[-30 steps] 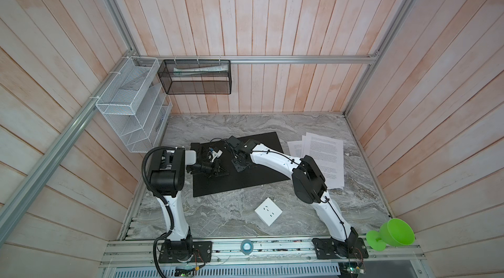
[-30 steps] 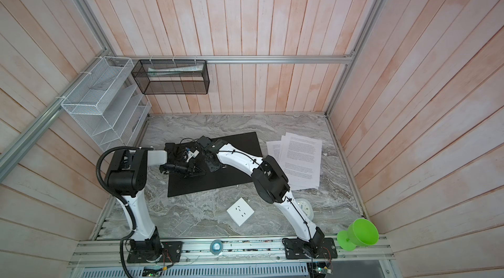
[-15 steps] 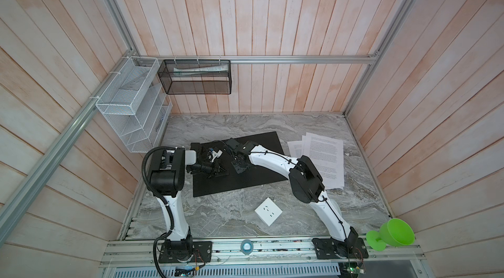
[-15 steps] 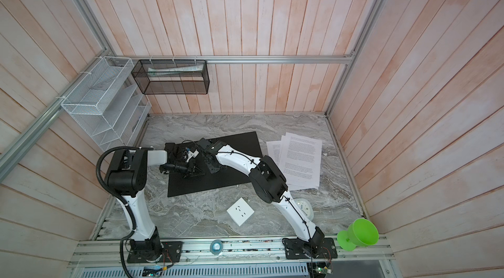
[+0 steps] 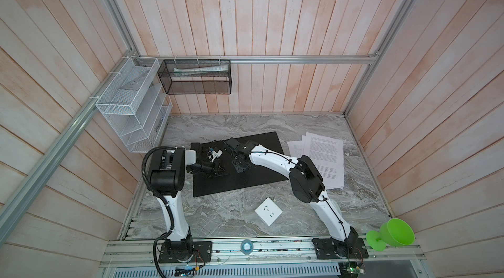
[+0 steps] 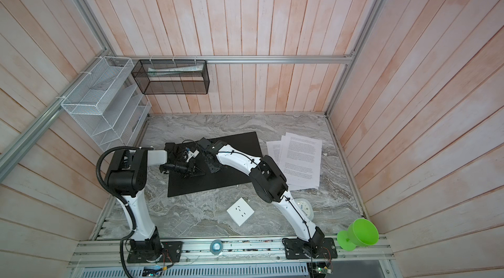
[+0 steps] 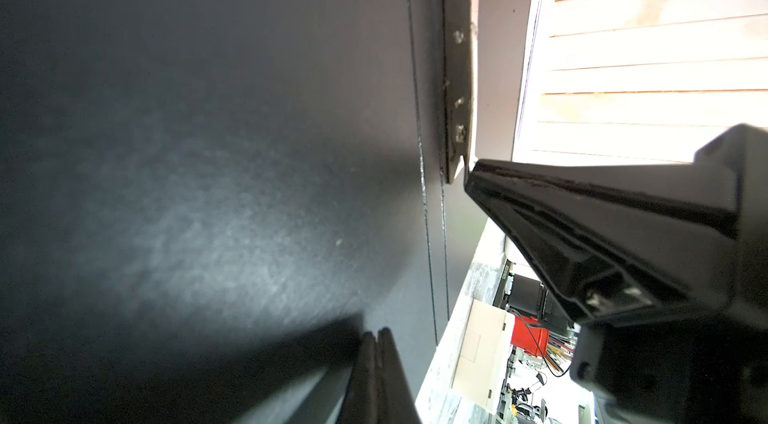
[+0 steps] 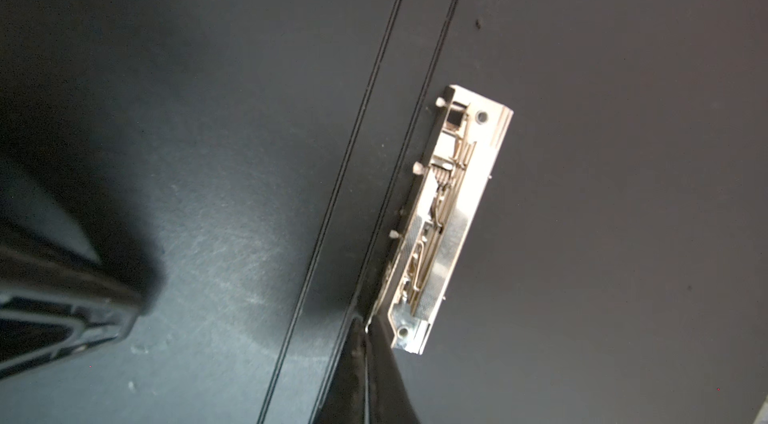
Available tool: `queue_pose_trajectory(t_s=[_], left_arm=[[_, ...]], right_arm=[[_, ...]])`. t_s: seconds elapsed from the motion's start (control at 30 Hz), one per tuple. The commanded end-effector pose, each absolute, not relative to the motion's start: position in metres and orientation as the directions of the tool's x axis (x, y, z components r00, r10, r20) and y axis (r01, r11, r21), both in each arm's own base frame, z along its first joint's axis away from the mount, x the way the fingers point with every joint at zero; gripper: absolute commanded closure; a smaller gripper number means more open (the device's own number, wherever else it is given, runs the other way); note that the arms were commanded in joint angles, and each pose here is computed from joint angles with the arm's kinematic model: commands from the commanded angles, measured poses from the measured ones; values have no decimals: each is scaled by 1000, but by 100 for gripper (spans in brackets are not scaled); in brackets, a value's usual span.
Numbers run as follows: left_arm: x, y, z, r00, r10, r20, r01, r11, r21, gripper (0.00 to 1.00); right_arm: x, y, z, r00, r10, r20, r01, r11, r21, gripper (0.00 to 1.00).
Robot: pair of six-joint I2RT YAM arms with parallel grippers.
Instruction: Put the files into the folder
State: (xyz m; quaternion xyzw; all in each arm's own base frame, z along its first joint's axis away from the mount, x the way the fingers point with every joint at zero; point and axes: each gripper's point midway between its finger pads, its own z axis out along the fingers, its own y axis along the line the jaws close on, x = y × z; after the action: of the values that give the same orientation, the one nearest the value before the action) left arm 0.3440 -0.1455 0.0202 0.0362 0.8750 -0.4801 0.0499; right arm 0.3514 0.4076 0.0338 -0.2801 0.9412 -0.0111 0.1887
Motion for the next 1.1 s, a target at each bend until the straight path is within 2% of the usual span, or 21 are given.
queue_pose_trajectory(t_s=[0.0,0.4,0.63,1.07], left_arm=[[344,-139,5,-993,31,-112,109,592,-799,100],[345,-139,4,-993,33,-112,110,593,-798,100],[345,-139,4,-994,31,-106,103,595,-797,100],[345,-139,4,-994,32,-100,100,594,-798,100]], right_arm=[[343,373,-9,-824,-524,-217,-496,851,-172,92],[335,347,-31,-864,-478,-158,-454,875,-167,92],[338,339,-33,-880,-448,-160,-424,891,-161,91],[335,335,-41,-914,-374,-157,-372,927,-43,91]])
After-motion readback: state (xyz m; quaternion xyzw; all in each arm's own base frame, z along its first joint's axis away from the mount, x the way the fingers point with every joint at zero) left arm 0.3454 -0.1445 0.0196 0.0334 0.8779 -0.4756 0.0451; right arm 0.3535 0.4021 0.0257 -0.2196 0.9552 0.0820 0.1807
